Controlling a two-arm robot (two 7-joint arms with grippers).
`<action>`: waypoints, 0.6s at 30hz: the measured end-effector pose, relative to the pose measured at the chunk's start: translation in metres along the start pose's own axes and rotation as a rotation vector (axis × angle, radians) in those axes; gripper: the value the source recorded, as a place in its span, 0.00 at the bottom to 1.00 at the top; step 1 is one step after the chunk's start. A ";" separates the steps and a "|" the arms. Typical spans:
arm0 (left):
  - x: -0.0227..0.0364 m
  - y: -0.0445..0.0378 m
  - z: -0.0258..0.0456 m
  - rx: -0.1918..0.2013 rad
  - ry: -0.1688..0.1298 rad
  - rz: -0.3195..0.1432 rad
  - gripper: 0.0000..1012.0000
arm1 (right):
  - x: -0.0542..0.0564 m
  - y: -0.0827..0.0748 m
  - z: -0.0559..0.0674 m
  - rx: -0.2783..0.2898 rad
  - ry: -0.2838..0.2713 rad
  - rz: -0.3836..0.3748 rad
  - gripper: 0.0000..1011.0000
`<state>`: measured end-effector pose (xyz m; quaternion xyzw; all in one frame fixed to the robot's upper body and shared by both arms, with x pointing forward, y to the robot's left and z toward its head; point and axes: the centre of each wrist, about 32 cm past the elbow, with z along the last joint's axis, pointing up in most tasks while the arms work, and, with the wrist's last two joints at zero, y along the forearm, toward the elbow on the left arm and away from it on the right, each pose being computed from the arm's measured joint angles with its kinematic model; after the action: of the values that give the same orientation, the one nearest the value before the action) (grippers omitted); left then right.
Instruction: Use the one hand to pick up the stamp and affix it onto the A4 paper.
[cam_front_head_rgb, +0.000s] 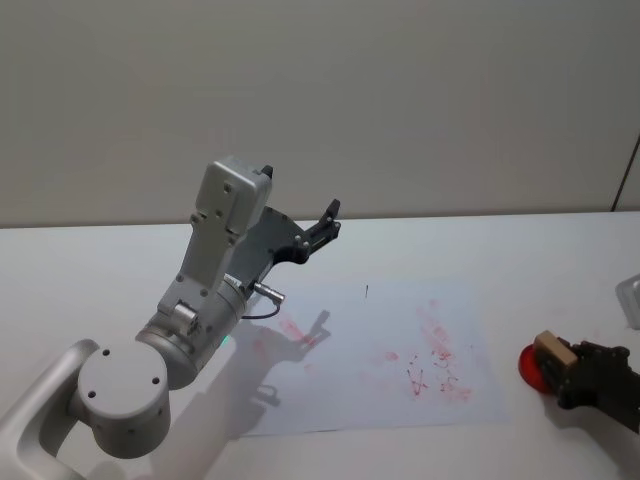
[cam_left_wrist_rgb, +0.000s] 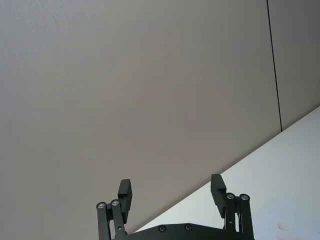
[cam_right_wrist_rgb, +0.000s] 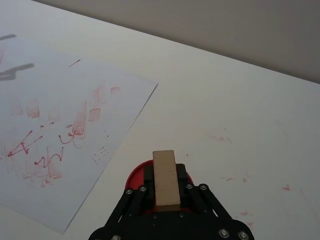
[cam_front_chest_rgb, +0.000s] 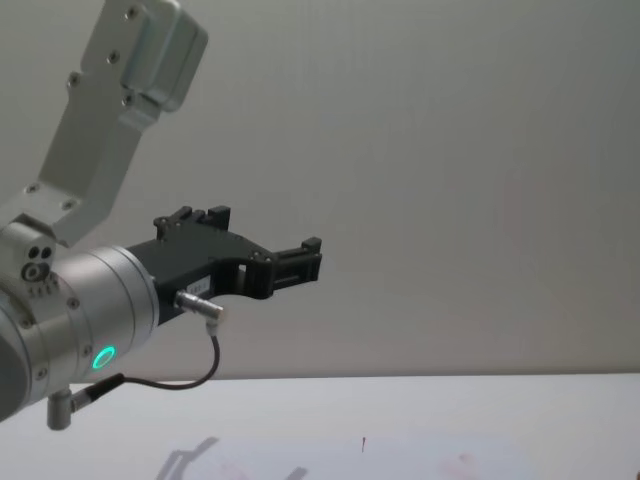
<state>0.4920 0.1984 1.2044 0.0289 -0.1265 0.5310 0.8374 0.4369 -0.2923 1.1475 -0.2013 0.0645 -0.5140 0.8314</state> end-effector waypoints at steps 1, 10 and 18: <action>0.0000 0.0000 0.0000 0.000 0.000 0.000 0.99 | 0.000 0.000 0.000 0.000 0.000 0.000 0.28; 0.0000 0.0000 0.0000 0.000 0.000 0.000 0.99 | 0.000 0.002 0.001 0.018 -0.003 0.012 0.22; 0.0000 0.0000 0.0000 0.000 0.000 0.000 0.99 | -0.003 0.007 0.011 0.095 0.008 0.062 0.22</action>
<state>0.4920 0.1984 1.2044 0.0289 -0.1265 0.5311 0.8373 0.4450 -0.2837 1.1546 -0.1576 0.0498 -0.4913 0.8552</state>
